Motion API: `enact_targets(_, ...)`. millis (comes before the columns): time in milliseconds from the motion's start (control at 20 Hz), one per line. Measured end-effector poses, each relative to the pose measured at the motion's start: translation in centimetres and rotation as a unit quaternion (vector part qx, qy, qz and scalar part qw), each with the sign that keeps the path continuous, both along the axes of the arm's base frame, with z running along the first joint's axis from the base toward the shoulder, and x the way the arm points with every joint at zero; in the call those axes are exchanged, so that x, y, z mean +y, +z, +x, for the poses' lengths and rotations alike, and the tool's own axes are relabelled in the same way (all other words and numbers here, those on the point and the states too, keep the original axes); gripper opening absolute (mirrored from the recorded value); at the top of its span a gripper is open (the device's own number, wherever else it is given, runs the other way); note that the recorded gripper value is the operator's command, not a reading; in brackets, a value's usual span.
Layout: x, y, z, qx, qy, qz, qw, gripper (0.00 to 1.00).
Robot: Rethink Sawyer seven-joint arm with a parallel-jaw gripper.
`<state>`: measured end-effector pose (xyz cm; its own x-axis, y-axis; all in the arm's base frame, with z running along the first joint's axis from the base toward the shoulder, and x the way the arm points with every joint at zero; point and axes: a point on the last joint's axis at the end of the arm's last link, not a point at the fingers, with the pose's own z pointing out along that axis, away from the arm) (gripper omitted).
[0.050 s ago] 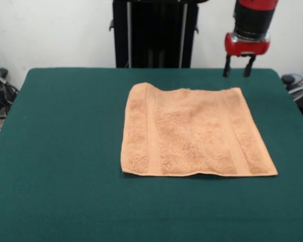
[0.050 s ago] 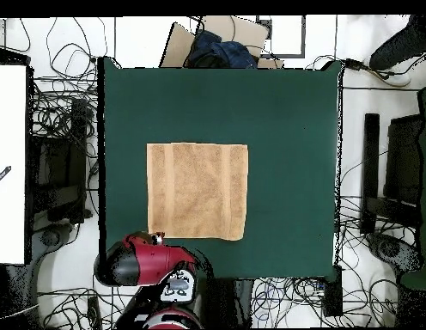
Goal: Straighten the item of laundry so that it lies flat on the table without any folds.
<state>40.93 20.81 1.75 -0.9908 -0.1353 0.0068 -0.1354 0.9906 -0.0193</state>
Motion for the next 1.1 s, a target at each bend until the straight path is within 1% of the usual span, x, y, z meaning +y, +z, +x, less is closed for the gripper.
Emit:
enact_targets(300,0.7,0.6,0.2,-0.006,-0.005,0.001,1.0,1.0)
enact_targets(450,0.9,1.0,-0.3,-0.01,-0.006,0.001,0.9999,1.0)
enact_targets(550,0.8,1.6,-0.7,-0.022,-0.009,0.001,0.9997,1.0)
enact_targets(700,0.5,2.8,-0.9,-0.042,-0.014,0.001,0.999,1.0)
enact_targets(850,-0.3,4.9,-0.7,-0.064,-0.021,-0.003,0.9977,1.0)
enact_targets(950,-1.0,6.5,-0.1,-0.078,-0.029,-0.004,0.9965,1.0)
enact_targets(1100,-1.6,8.2,0.9,-0.09,-0.038,-0.003,0.9952,1.0)
